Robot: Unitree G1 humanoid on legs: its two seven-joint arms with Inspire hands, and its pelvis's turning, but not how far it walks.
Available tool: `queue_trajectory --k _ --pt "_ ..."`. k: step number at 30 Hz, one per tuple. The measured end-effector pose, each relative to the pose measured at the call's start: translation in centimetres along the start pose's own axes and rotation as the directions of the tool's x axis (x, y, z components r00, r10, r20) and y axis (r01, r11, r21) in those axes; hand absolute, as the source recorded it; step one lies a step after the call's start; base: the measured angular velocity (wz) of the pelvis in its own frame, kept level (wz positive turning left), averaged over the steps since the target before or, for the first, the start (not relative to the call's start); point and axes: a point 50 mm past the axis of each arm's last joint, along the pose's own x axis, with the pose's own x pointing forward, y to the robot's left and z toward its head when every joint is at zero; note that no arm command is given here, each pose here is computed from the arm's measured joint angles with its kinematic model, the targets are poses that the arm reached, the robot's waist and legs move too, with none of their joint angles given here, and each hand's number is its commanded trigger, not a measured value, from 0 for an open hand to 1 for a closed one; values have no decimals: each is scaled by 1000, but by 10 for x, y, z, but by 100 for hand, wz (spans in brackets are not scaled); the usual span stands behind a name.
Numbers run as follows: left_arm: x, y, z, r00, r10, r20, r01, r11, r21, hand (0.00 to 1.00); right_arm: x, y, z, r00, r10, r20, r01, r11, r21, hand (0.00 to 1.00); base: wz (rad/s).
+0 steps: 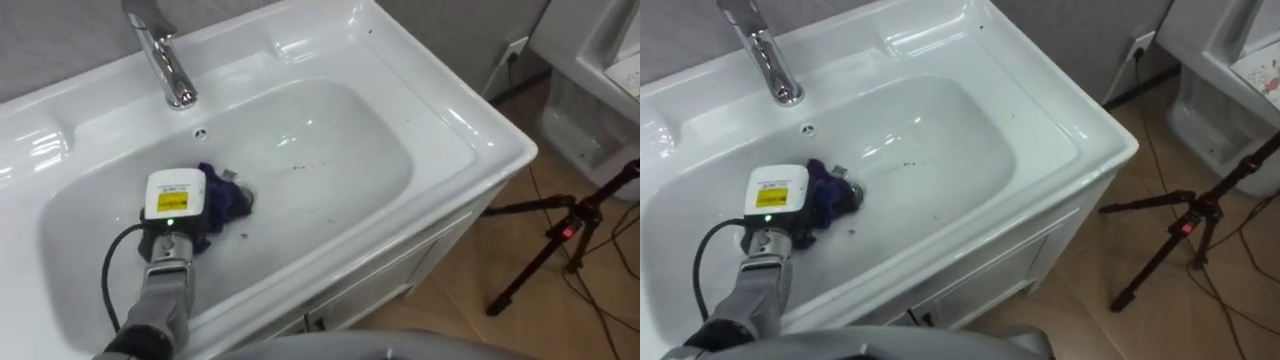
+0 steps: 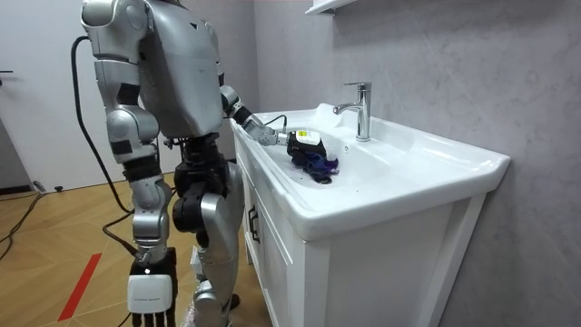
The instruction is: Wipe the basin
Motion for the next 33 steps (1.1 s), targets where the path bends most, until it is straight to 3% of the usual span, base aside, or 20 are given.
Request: queue_trajectory --k 15,33 --pt "-16 -8 -31 999 33 -28 -29 989 145 100 -11 -53 8 987 -129 99 116 985 127 0 4" --pt "-20 -8 -32 1000 28 -15 -25 987 156 100 -10 -53 10 977 -162 141 145 982 118 0 6"
